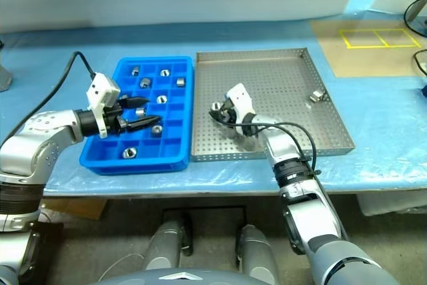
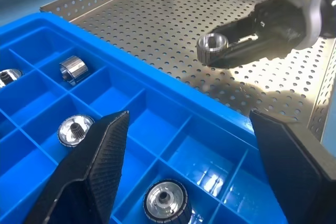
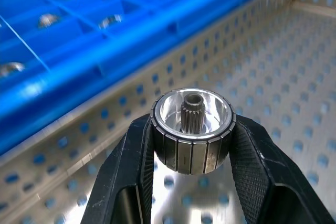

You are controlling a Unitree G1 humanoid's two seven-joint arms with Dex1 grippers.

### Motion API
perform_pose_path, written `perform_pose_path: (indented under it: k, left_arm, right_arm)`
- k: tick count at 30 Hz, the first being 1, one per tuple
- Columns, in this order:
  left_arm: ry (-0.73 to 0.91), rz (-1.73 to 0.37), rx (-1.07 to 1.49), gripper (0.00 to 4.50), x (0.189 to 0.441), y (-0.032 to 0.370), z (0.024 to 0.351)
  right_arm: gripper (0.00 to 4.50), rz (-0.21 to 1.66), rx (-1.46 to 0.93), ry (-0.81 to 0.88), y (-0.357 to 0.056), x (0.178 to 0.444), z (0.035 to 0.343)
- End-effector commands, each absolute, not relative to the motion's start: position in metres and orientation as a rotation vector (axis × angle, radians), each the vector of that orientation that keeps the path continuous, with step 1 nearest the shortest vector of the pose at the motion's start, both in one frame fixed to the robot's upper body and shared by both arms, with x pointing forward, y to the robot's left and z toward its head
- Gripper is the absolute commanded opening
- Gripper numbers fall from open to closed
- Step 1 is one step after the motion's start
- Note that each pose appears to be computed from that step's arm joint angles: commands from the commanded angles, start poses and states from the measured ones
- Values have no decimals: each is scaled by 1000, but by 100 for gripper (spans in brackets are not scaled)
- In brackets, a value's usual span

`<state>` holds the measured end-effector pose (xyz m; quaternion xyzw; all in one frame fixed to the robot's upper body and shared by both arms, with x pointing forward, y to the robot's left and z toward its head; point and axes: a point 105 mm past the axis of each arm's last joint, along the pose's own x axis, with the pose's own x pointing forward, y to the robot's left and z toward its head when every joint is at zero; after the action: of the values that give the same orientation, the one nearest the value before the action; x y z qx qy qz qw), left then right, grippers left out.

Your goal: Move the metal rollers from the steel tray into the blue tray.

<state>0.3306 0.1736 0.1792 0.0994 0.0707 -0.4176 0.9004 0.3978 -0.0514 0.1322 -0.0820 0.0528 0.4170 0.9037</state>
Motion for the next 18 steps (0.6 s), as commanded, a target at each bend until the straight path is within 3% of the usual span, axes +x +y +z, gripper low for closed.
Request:
perform_pose_path:
  k: [1,9,18]
  left_arm:
    - [60,-801,218,387,334,184,202]
    - [48,-717,213,387,327,199,205]
    - [108,-721,238,387,298,208,194]
  right_arm:
    - [160,981,-203,-74,-15,387,189]
    - [160,1132,-209,-63,39,377,182]
    - [160,1158,-208,-36,44,378,170]
